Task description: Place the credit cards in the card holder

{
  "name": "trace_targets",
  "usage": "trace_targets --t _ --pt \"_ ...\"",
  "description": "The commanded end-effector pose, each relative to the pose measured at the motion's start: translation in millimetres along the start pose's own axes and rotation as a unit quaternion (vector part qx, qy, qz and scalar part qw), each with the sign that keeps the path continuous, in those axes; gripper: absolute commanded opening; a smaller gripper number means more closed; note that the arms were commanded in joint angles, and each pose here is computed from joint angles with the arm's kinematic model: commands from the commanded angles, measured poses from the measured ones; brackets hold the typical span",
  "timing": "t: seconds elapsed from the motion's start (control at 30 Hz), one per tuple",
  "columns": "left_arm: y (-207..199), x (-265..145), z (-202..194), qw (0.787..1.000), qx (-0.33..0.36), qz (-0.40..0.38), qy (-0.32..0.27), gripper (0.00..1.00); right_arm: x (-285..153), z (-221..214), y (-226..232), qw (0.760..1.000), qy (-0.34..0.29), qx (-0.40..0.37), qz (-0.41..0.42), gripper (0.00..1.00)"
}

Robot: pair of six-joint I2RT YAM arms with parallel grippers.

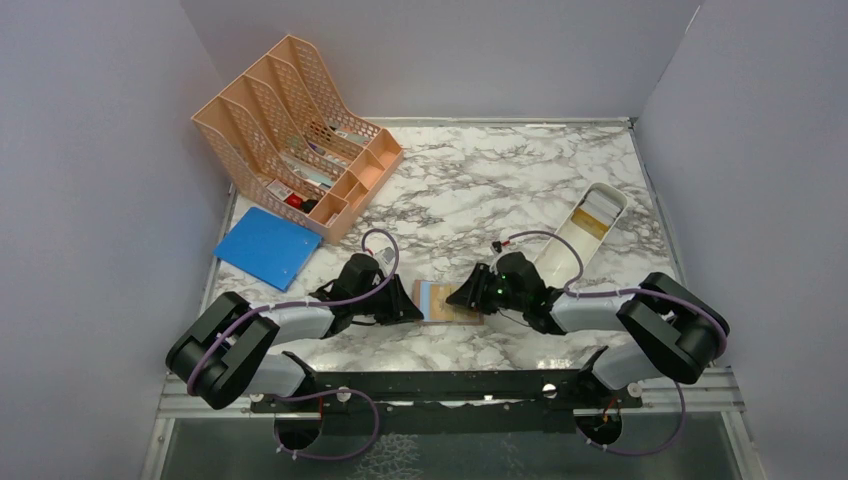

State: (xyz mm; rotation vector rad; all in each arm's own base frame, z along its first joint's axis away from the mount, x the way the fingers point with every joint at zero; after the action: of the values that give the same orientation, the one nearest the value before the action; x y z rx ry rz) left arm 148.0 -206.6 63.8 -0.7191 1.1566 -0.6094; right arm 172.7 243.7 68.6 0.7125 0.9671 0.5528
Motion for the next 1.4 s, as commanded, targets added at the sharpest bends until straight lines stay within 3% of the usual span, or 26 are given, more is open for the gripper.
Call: trace_targets --t 0.0,0.4,0.83,1.37 --pt "-15.3 -1.2 6.1 0.999 0.017 -0.031 -0.006 0.26 3.7 -0.3 1.7 1.0 0.012 -0.021 -0.008 0.37" --pt "-20.5 -0.1 7.2 0.999 0.024 -0.04 -0.004 0.28 20.5 -1.1 15.8 0.998 0.035 -0.014 0.041 0.37" --pt "-22.8 4.2 7.7 0.999 0.029 -0.043 0.0 0.28 16.4 -4.9 26.6 0.996 0.04 0.002 0.076 0.3" --pt "-29.4 -2.1 11.0 0.998 0.036 -0.053 -0.02 0.45 12.9 -10.3 21.0 0.996 0.036 0.023 0.084 0.2"
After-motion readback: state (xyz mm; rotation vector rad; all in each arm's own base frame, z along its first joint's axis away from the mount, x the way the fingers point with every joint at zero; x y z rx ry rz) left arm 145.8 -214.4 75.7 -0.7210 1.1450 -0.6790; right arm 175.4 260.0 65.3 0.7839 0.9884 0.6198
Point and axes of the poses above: each gripper's point midway between its finger pads, its own x axis out along the fingers, its own y axis along the line the jaws close on, z = x × y, the point moved 6 cm from there along -x, back along the fingers, and after that the axes turned 1 degree about -x, right-handed, at the moved point
